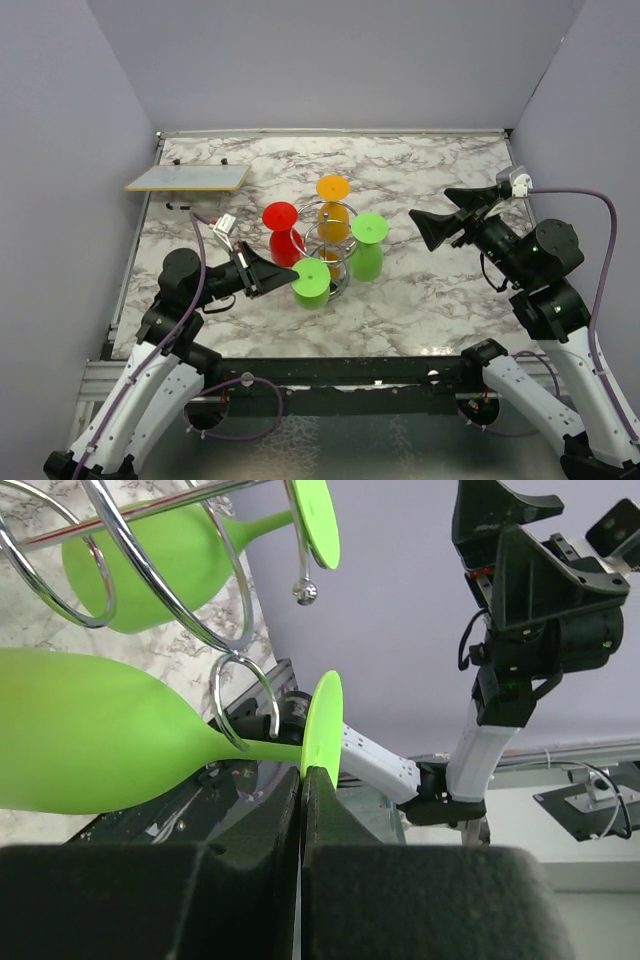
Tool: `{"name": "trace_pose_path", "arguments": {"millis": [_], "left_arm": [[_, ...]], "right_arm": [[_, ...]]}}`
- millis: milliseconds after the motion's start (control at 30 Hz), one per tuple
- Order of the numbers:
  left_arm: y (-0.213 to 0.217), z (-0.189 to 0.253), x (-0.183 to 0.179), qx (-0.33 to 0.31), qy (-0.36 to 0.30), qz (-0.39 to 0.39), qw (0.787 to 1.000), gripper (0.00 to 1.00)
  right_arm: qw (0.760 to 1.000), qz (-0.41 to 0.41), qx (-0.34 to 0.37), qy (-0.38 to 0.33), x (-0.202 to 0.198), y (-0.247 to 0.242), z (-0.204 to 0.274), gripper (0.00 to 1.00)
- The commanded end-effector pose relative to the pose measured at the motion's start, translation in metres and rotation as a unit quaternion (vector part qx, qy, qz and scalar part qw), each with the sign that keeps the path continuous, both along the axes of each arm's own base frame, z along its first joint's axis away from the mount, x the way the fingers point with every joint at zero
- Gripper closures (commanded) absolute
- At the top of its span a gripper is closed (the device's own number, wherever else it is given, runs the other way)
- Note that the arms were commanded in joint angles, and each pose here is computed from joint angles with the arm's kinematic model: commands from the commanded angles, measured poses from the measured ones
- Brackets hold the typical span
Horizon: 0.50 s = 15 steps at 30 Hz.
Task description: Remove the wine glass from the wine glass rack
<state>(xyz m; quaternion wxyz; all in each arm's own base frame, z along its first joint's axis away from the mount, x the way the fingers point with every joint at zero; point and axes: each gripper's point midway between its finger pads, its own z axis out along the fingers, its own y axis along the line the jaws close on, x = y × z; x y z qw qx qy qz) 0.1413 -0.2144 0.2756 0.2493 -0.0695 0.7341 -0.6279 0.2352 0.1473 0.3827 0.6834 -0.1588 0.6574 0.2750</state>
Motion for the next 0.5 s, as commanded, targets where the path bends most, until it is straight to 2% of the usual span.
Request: {"name": "trace_pose_path", "arguments": {"millis": [0,300,467], "left_arm": [[0.001,0.007,-0.019,-0.012,-0.008,-0.027,1.0,1.0],[0.01,0.01,-0.049,-0.005,-0.018,-0.051,0.999,1.0],[0.016,0.037,-0.065,-0.015,-0.061,-0.057,0.996,1.0]], "right_arm": [[1.0,-0.009,0.003,-0.009,0.0,-0.003,0.005,0.0],[1.0,-0.009,0.004,0.009,-0.002,-0.003,0.0,0.0],[1.0,-0.007,0.012,0.028,-0.009,-0.005,0.001,0.0]]}}
